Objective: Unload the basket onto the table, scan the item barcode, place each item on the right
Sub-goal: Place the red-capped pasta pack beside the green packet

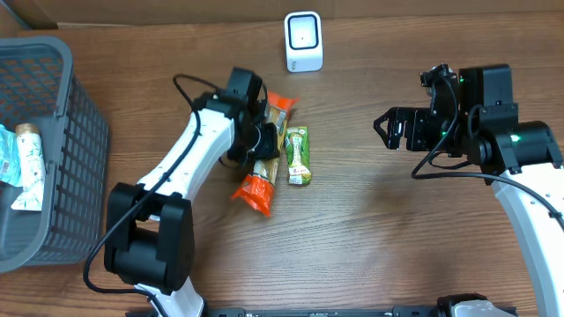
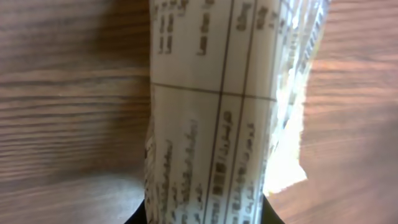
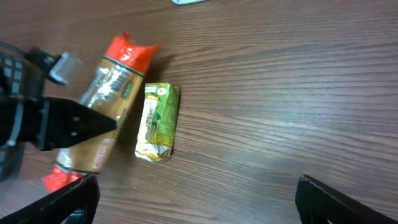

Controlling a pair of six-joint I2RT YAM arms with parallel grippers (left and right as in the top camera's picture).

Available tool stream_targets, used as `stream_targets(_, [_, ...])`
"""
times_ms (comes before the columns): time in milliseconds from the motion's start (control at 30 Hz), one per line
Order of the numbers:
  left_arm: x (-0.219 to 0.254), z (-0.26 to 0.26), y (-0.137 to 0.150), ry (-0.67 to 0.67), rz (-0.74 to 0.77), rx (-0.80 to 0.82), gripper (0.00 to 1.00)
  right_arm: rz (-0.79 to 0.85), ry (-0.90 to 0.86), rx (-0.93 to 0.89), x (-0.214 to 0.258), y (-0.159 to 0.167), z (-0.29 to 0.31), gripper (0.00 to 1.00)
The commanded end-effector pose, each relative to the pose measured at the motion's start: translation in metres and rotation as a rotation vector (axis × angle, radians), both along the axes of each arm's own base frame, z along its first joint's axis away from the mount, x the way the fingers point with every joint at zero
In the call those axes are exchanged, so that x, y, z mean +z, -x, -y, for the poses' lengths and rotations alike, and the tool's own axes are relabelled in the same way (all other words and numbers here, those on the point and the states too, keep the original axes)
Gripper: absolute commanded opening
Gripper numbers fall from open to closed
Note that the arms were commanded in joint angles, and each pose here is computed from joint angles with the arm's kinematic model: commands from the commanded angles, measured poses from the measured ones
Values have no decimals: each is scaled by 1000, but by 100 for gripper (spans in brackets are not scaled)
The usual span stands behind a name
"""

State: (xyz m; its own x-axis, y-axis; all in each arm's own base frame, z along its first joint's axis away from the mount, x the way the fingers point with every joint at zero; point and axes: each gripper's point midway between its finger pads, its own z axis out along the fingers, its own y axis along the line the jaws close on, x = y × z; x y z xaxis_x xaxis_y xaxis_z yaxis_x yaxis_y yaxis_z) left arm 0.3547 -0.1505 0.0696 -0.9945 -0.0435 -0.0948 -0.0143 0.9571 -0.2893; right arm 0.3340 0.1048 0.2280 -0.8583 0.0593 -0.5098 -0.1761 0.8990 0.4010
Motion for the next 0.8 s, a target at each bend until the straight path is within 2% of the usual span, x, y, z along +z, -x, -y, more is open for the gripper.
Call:
stream_targets(0, [0, -1, -3, 45, 10, 137, 5, 27, -7, 10, 10, -3, -3, 100])
stream_targets(67, [-5, 1, -4, 61, 13, 161, 4, 28, -7, 10, 10, -3, -3, 100])
stream_targets(100, [-5, 4, -5, 79, 14, 157, 11, 27, -7, 10, 10, -3, -3, 100])
stream_targets(167, [-4, 10, -5, 108, 14, 149, 76, 28, -7, 10, 10, -3, -3, 100])
stream_targets(200, [-3, 11, -6, 118, 18, 147, 96, 28, -7, 10, 10, -3, -3, 100])
stream_targets(233, [-1, 15, -7, 139, 22, 137, 100, 27, -7, 10, 10, -3, -3, 100])
stream_targets(367, [26, 28, -15, 266, 49, 39, 100, 28, -7, 10, 10, -3, -3, 100])
stream_targets(500, [84, 11, -37, 271, 140, 19, 99, 27, -8, 10, 10, -3, -3, 100])
stream_targets(667, [198, -38, -59, 158, 379, 37, 100, 27, -7, 10, 10, -3, -3, 100])
stream_targets(767, [254, -85, -53, 0, 511, 59, 100, 28, -7, 10, 10, -3, -3, 100])
